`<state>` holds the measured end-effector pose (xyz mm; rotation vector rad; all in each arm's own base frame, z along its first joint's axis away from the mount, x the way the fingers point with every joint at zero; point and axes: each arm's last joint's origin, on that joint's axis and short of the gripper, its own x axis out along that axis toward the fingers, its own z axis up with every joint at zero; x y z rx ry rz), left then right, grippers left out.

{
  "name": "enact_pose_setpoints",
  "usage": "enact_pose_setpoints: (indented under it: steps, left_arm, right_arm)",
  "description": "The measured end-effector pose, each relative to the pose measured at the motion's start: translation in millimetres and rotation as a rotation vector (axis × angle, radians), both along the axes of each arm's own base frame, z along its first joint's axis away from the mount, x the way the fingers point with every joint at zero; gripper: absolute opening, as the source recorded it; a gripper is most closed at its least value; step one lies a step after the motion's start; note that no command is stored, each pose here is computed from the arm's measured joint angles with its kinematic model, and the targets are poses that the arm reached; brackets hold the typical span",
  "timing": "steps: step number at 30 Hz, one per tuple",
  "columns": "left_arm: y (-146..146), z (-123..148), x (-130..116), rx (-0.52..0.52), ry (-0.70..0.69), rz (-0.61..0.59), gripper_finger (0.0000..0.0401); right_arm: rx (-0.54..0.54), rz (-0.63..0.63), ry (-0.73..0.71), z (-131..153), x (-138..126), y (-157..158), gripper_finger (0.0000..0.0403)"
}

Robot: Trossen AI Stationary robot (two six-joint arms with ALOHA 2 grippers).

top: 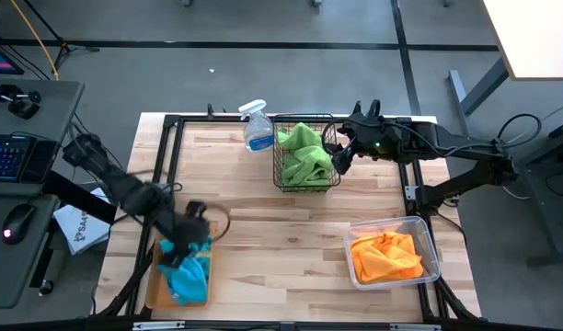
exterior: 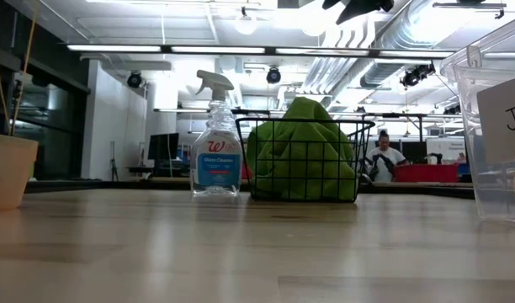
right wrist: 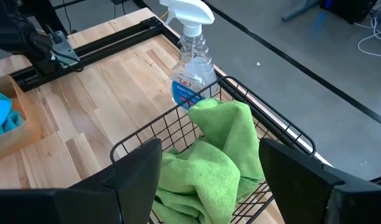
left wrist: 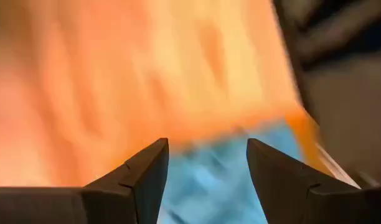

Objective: Sort microfiber towel by color & place in baskets
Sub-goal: Return to Home Position

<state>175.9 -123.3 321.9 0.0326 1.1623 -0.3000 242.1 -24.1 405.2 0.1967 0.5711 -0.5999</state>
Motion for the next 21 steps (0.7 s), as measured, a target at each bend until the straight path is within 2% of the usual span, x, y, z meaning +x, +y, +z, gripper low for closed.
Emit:
enact_pose_setpoints:
  steps: [3, 7, 10, 13, 15, 18, 21]
  left_arm:
    - [26.2, 16.9, 23.2, 0.124, -0.196, 0.132, 0.0202]
    - [74.6, 29.3, 44.8, 0.270, -0.356, 0.359, 0.0189]
    - [108.1, 36.6, 53.9, 0.301, -0.523, 0.468, 0.0162]
    - [134.3, 31.4, 61.0, 0.249, -0.702, 0.520, 0.0118]
    - [147.6, 20.7, 61.6, 0.202, -0.777, 0.531, 0.0080]
    - [162.2, -2.4, 59.3, 0.144, -0.832, 0.585, 0.0018]
    - [169.5, -27.1, 53.0, 0.093, -0.856, 0.656, 0.0011]
  right_arm:
    - [-0.001, 0.000, -0.008, 0.6, 0.5, -0.1, 0.0268]
    - [-0.021, 0.016, 0.008, 0.5, 0.4, -0.1, 0.0268]
    - [-0.051, 0.041, 0.034, 0.1, 0.1, 0.0, 0.0263]
    - [-0.064, 0.055, 0.085, -2.8, -2.3, 0.1, 0.0238]
    - [-0.054, 0.053, 0.139, -6.6, -6.4, 0.3, 0.0205]
    - [-0.016, 0.039, 0.239, -13.3, -17.1, 3.0, 0.0126]
    - [0.020, 0.039, 0.310, -15.7, -30.9, 9.0, 0.0028]
